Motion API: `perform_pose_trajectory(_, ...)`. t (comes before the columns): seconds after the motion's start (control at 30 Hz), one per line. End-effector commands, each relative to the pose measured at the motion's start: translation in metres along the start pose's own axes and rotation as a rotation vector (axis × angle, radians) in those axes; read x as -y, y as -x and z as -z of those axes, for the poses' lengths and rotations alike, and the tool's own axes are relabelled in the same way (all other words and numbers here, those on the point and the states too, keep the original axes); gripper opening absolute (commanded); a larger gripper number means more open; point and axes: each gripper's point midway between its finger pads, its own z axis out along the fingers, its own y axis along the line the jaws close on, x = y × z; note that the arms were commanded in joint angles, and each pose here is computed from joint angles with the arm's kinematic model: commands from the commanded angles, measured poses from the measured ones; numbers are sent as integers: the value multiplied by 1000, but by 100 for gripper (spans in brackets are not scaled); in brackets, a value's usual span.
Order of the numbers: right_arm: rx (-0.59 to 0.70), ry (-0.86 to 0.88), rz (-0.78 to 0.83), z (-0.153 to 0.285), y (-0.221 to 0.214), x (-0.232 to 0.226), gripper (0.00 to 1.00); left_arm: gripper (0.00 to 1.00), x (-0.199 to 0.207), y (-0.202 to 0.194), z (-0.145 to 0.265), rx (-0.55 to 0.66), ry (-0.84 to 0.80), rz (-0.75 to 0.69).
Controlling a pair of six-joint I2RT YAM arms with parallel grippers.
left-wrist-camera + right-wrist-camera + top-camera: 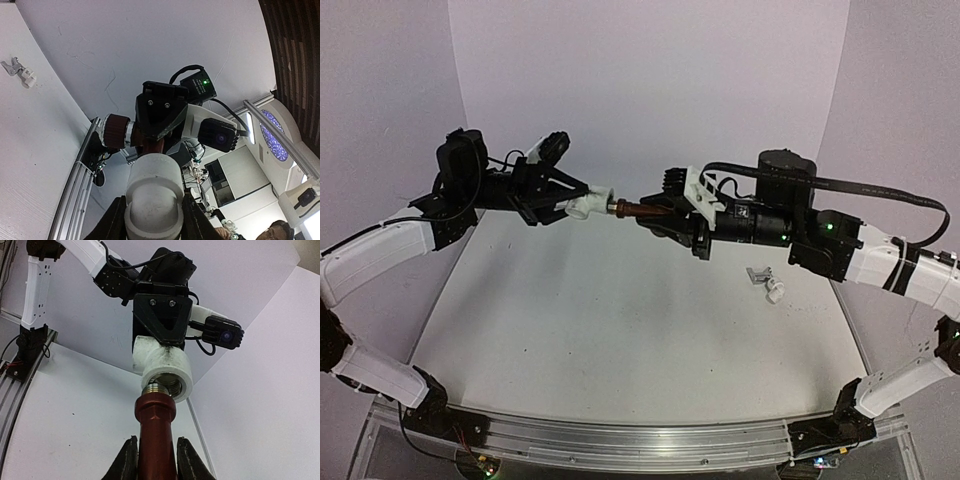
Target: Install the water faucets
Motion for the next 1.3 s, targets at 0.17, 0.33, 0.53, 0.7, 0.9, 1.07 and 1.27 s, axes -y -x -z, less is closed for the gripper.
perform_pose_trajectory(0.17, 90, -110, 83, -3, 30, 27, 0, 0, 12, 0, 2, -1, -48, -22)
perform_pose_trajectory(0.33, 70, -109, 73, -9, 23, 27, 0, 0, 14, 1, 2, 2, -53, -33)
perform_pose_trajectory(0.53, 55, -70, -16, -21, 19, 26, 0, 0, 14, -2, 3, 3, -54, -69)
perform_pose_trajectory(0.7, 49, -17, -130, -30, 21, 23, 0, 0, 2, -4, 2, -1, -44, -97)
perform_pose_trajectory(0.9, 45, 54, -239, -32, 27, 16, 0, 0, -28, -6, -1, -9, 27, -82)
perform_pose_trajectory(1.07, 15, 85, -303, -32, 25, 13, 0, 0, -39, -5, -2, -4, 67, -87)
perform_pose_trajectory(1.27, 25, 136, -358, -38, 25, 5, 0, 0, -43, -1, -2, 7, 92, -102)
